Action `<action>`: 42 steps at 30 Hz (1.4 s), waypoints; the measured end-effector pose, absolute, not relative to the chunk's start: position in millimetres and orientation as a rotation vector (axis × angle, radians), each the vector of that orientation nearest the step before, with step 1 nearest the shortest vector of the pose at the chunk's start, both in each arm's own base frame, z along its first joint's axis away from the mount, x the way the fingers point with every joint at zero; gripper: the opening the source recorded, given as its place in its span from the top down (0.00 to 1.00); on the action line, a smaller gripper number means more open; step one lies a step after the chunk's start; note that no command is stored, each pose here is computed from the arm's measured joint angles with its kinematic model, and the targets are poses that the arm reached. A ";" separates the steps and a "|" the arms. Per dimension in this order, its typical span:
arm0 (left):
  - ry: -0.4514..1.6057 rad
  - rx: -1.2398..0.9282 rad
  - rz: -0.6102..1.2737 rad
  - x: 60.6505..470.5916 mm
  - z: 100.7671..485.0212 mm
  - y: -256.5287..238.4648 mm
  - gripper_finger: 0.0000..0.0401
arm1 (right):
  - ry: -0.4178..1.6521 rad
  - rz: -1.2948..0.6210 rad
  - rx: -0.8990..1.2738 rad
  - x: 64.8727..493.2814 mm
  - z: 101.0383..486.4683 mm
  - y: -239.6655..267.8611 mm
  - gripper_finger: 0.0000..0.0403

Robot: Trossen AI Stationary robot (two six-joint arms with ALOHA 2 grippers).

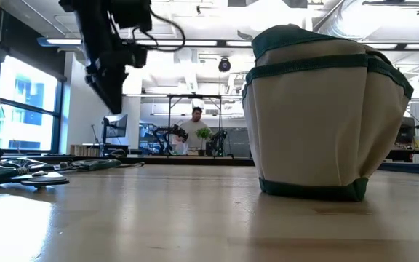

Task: Pick & Place Garden tools in Gardening bag
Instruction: Put the top green shear scissors into the green gardening bag

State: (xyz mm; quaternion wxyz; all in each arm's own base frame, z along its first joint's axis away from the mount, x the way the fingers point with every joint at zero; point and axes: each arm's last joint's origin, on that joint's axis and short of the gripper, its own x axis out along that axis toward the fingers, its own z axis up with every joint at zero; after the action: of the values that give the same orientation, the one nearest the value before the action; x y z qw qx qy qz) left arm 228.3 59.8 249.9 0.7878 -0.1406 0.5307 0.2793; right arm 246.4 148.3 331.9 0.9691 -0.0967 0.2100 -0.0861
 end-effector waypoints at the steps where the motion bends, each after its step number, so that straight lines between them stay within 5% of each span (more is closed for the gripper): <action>1: 1.160 -0.290 0.621 228.9 245.9 60.5 0.63 | 0.427 -0.177 -0.194 247.8 331.2 147.2 0.99; 20: 1.380 -0.442 0.736 256.2 178.9 65.6 0.63 | 0.459 -0.157 -0.194 251.3 327.8 143.4 0.99; 42: 1.399 -0.452 0.714 257.2 168.9 87.2 0.63 | 0.487 -0.112 -0.144 250.9 325.2 145.1 0.99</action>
State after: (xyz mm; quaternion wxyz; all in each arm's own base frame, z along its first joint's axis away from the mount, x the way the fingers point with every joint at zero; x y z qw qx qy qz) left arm 257.2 87.2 168.9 0.6843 -0.2018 0.6241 0.3185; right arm 250.9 145.1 325.2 0.9664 -0.0711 0.2407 -0.0555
